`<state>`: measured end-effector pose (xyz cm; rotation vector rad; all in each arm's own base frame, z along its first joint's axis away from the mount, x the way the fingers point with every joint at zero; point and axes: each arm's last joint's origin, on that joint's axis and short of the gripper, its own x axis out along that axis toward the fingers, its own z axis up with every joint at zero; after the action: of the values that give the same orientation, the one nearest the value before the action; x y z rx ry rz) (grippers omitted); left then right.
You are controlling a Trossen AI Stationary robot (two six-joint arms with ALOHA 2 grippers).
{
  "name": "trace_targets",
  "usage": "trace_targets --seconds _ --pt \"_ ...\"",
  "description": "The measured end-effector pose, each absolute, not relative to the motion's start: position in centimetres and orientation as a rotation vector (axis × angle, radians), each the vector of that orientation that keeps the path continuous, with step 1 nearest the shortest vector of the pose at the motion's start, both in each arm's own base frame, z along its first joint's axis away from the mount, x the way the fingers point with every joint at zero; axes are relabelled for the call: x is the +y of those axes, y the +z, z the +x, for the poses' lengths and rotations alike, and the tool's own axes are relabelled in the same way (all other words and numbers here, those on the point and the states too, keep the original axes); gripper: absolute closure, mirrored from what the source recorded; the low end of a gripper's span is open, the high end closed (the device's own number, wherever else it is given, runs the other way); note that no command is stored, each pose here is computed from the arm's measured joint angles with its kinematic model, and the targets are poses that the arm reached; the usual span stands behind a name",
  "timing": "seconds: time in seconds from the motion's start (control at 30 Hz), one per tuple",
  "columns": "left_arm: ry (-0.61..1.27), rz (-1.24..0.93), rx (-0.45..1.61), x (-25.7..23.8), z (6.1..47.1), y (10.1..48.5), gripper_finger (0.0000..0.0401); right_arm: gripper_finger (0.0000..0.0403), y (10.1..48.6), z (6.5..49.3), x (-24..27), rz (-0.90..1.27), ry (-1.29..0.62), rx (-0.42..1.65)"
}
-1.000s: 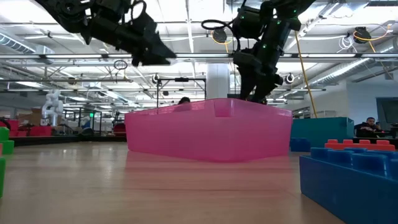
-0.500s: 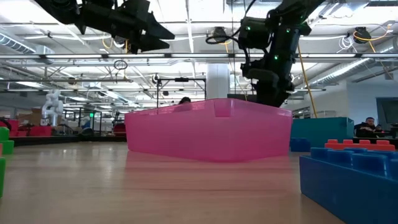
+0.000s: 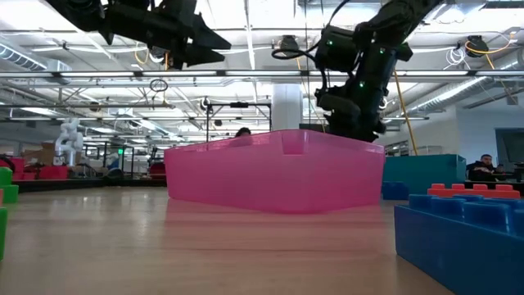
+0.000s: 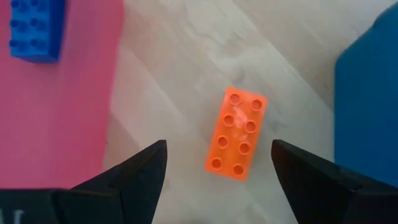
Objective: Sort & place blocks by color
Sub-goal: Put the orange game piece into the blue bin
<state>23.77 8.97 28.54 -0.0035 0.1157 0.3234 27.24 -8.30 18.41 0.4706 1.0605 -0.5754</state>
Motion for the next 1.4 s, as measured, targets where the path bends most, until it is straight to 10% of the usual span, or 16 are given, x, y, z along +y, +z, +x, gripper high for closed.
trace_targets --seconds 1.4 --pt "0.303 -0.138 0.267 4.8 24.6 26.9 0.0143 0.0122 14.1 25.5 -7.0 0.376 -0.631 1.002"
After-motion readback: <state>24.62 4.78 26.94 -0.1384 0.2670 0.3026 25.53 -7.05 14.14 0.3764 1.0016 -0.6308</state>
